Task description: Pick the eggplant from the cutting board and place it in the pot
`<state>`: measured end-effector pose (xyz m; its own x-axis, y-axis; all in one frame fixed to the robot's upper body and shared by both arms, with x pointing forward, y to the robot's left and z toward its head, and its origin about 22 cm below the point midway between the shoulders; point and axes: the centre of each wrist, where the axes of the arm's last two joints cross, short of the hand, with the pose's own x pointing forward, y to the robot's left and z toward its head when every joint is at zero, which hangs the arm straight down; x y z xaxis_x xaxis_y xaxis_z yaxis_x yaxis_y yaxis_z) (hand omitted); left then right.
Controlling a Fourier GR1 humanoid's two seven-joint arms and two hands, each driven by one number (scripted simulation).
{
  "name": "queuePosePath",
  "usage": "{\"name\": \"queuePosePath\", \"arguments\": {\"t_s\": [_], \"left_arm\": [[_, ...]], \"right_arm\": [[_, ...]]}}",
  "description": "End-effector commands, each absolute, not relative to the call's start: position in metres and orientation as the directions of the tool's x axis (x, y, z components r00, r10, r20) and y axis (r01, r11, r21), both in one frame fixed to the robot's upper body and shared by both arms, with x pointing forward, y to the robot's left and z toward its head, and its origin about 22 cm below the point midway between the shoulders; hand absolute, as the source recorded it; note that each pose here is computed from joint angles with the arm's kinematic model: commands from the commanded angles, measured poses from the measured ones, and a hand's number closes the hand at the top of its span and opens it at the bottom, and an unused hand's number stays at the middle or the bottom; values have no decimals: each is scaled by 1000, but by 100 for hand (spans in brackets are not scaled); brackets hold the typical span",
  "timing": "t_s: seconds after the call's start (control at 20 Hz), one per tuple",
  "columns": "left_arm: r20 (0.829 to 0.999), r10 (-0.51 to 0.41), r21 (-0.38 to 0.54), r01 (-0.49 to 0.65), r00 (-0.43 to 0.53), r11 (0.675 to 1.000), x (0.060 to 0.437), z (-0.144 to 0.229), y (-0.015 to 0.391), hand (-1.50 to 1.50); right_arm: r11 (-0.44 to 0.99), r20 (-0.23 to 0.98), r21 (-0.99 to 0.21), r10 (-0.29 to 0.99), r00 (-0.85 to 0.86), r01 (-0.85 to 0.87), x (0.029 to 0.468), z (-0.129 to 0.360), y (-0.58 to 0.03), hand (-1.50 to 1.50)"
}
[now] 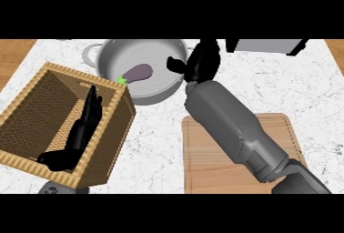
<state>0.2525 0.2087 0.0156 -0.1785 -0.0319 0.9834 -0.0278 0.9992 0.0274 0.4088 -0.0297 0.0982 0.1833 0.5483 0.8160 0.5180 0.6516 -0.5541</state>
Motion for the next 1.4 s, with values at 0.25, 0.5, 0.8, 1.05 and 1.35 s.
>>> {"name": "queuePosePath", "arguments": {"t_s": [0.25,0.5,0.8,1.05,1.35], "left_arm": [[990,-44,36,-58,-137,998,238,11,225,0],[988,-44,34,-68,-148,997,231,-3,237,0],[990,-44,32,-93,-132,995,247,6,215,0],[990,-67,57,-83,-127,995,249,5,213,0],[990,-42,31,-90,-132,995,244,10,212,0]], "right_arm": [[660,916,-341,393,78,669,391,61,-45,-150],[648,912,-323,409,43,690,381,39,-60,-150],[688,913,-320,406,20,652,374,49,-94,-150],[637,922,-262,386,-5,725,369,41,-112,-150],[593,938,-190,345,-33,783,346,38,-145,-150]]}}
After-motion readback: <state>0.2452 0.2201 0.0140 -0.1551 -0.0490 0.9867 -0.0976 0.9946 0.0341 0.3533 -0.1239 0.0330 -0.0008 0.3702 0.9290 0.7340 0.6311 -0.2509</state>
